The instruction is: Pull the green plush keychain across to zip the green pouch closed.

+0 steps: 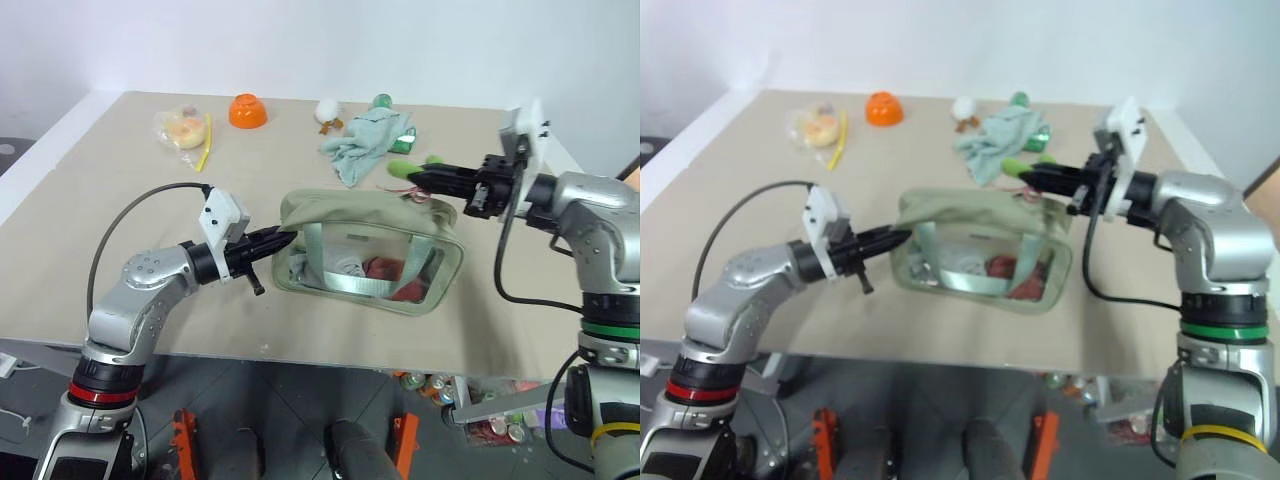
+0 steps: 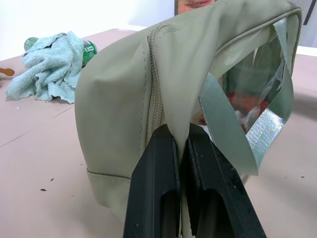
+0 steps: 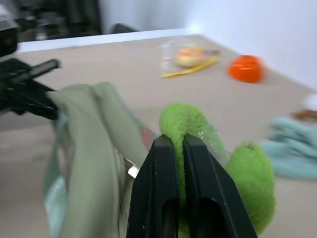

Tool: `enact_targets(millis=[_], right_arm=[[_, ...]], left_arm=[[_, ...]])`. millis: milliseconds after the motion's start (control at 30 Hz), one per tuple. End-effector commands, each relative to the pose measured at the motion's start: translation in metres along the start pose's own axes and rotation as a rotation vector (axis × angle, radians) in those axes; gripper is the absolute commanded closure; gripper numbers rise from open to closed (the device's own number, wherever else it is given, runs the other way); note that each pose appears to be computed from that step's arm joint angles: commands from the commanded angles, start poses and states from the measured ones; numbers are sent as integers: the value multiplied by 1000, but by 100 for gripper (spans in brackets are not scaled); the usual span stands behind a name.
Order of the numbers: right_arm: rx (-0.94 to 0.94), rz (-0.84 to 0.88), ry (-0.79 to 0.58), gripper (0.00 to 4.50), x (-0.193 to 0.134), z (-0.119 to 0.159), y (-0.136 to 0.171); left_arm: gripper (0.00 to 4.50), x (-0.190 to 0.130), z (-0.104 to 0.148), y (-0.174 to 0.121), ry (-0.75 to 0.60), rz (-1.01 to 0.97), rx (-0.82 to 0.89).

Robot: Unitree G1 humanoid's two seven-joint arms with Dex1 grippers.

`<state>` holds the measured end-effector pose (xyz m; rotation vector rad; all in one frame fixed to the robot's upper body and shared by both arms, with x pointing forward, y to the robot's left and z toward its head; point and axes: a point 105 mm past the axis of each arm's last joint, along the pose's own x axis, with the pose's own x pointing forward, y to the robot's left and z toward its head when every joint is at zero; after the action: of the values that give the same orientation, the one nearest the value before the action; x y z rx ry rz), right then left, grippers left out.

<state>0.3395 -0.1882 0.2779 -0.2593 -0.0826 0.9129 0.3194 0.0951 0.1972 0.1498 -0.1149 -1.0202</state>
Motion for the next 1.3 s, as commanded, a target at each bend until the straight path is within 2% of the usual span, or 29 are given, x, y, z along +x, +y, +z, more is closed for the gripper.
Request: enact_targets(millis=[33, 100, 233, 533, 700, 867, 967, 1100, 1300], right_arm=[[-60, -208, -45, 449, -40, 15, -24], [-59, -238, -40, 449, -46, 13, -26], [-18, -415, -31, 449, -83, -4, -35], [23, -634, -22, 449, -130, -20, -33], [31, -710, -35, 449, -135, -18, -29], [118, -651, -25, 449, -118, -32, -6], [193, -628, -2, 449, -106, -50, 12], [311, -611, 88, 449, -97, -95, 40], [352, -659, 149, 449, -102, -126, 48]], left_arm=[[450, -7, -1, 6, 16, 41, 2], [450, -7, -1, 7, 16, 42, 2], [450, -4, 4, 11, 9, 49, 14], [450, -3, 6, 17, 19, 70, 35], [450, -3, 5, 18, 22, 75, 42], [450, -3, 6, 19, 20, 80, 52], [450, -1, 8, 18, 10, 81, 55], [450, 1, 9, 16, 0, 77, 57], [450, 2, 11, 16, -7, 77, 57]])
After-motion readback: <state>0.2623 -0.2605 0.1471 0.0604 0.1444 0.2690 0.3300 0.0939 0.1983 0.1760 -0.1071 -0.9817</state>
